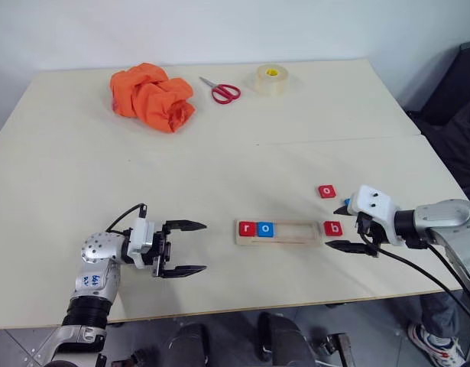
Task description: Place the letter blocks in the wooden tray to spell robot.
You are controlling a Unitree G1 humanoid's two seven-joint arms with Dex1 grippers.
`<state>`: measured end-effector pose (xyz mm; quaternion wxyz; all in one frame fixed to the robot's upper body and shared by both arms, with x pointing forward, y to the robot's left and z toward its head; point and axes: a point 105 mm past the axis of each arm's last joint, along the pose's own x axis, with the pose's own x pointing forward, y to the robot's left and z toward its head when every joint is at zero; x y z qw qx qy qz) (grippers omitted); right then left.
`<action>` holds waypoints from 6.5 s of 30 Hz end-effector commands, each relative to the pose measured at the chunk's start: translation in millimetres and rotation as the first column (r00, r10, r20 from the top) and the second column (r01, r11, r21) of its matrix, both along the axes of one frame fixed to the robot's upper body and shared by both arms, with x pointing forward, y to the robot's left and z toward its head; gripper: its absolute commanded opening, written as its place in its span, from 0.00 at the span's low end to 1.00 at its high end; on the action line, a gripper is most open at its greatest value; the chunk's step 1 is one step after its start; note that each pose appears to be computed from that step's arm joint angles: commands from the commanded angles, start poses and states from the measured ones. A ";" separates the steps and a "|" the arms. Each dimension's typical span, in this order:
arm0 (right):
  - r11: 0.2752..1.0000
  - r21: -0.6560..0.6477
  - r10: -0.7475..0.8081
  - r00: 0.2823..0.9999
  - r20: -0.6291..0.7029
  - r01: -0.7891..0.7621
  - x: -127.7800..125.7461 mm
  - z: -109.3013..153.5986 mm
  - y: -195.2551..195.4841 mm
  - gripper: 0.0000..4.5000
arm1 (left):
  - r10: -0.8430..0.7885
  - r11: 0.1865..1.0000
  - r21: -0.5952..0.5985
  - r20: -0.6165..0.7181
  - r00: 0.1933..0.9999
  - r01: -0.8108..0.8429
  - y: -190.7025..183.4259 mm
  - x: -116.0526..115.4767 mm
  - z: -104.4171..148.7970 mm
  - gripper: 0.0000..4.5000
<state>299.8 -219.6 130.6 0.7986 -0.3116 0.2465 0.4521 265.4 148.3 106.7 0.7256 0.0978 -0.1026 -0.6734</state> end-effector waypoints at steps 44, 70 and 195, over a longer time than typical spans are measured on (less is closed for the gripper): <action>0.978 -0.044 0.203 0.977 -0.067 -0.206 12.5 22.0 109.7 0.33 | 0.036 0.999 -0.023 0.041 0.999 -0.035 0.1 -0.3 8.3 1.00; 0.977 -0.056 0.201 0.976 -0.088 -0.206 10.6 11.8 97.0 0.33 | 0.050 0.998 -0.035 0.048 0.998 -0.048 -3.0 1.1 8.7 1.00; 0.816 0.409 -0.512 0.840 0.180 0.409 -29.3 36.2 -35.5 0.99 | 0.036 0.999 -0.032 0.018 0.999 -0.036 2.8 20.2 12.1 1.00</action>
